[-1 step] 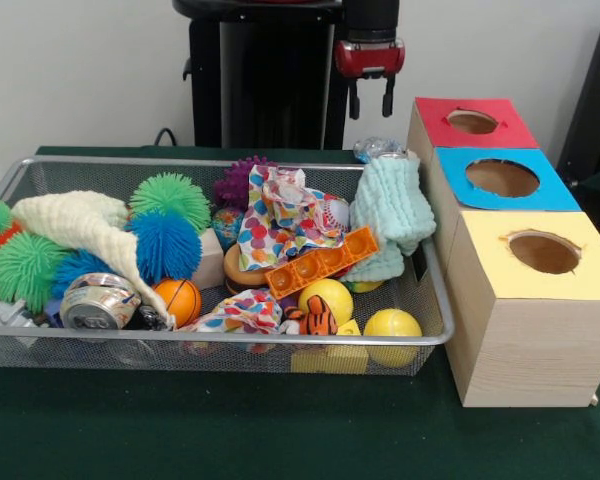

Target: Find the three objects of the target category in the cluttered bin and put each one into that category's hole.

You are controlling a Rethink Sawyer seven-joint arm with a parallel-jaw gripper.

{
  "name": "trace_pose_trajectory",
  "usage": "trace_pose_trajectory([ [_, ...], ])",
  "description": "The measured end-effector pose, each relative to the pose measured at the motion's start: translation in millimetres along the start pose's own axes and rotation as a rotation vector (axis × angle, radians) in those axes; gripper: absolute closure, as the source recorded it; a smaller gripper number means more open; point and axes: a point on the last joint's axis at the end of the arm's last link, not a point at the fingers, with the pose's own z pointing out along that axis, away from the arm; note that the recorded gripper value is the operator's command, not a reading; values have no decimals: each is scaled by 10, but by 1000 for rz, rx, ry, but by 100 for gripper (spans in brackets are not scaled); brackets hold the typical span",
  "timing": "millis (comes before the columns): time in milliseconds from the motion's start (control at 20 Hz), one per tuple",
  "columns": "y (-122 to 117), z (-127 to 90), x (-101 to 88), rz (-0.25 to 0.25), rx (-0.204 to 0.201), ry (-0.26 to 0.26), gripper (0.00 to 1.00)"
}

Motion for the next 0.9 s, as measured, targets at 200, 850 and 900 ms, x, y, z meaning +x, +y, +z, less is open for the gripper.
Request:
trace_pose_trajectory([
  [200, -26, 66, -11, 8, 15, -2, 0],
  [850, -99, 268, -56, 25, 48, -14, 0],
  [900, -102, 282, -63, 24, 48, -19, 0],
])
